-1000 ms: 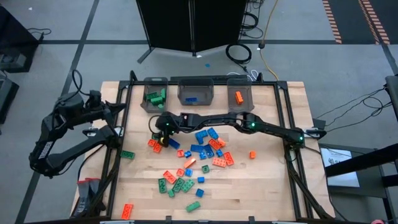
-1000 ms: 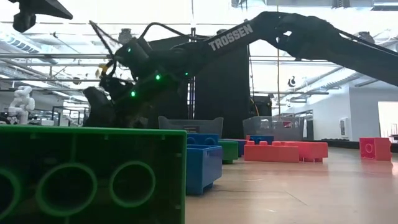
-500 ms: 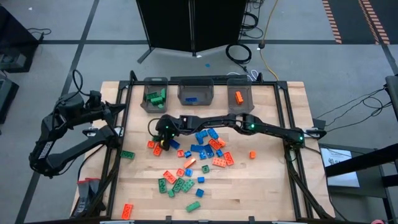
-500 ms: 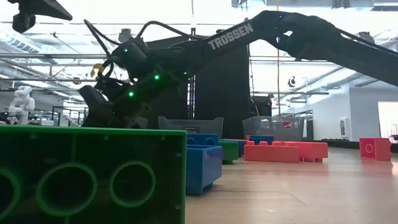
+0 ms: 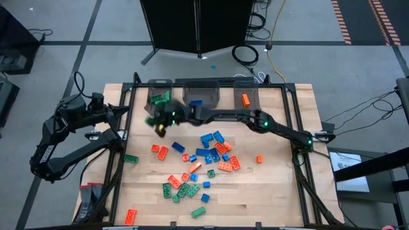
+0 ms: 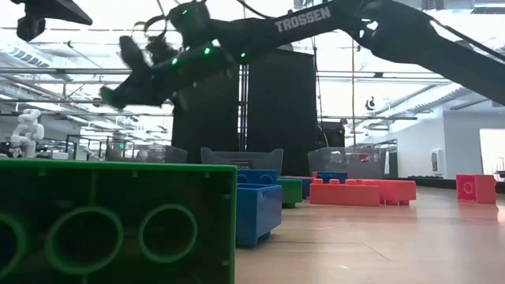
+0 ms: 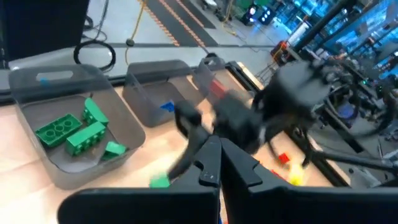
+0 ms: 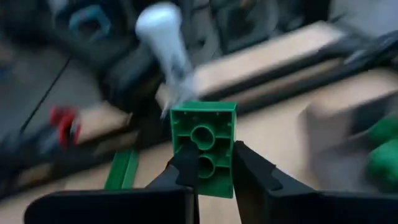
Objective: Sort blocks
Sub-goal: Put the green game piece into the left black bin
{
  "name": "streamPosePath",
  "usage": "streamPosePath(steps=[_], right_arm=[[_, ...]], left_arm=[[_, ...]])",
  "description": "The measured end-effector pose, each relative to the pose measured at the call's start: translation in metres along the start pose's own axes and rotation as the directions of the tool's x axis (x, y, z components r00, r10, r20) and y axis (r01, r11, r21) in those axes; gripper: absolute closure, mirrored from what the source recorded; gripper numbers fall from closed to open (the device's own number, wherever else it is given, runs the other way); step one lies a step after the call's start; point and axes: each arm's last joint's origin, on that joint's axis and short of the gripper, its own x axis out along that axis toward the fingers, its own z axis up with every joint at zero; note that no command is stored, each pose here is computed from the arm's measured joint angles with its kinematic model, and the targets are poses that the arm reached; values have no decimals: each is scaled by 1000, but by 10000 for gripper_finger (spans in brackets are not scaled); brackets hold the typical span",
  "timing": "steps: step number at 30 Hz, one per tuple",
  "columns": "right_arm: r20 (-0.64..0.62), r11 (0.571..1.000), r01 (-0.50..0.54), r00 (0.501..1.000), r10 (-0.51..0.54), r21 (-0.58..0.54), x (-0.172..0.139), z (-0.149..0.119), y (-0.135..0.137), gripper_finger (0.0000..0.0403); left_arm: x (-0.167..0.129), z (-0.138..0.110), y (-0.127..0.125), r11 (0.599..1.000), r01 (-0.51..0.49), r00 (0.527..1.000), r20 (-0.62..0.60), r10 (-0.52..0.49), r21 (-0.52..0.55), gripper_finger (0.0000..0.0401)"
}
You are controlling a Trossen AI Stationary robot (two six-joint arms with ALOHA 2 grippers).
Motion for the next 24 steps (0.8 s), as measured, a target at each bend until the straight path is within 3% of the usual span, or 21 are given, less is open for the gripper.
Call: streamPosePath(steps=[4,7,12,18,24], right_arm=[[230,994,58,970,-79,95,-16,42,-19,355],[333,980,57,935,-118,188,-27,64,-43,355],[294,948,89,938,-183,306,-30,67,-76,355],[312,946,81,932,-184,314,-32,70,-80,337],[306,944,91,932,-193,318,-32,69,-82,303]], left_arm=[[4,2,0,1000,11,999,33,-11,1,401],[12,6,1,1000,0,997,72,2,-24,401],[44,14,4,1000,5,995,103,-3,-21,401],[87,16,12,1000,-20,998,62,21,-16,401],[104,19,15,999,-33,999,43,32,21,401]])
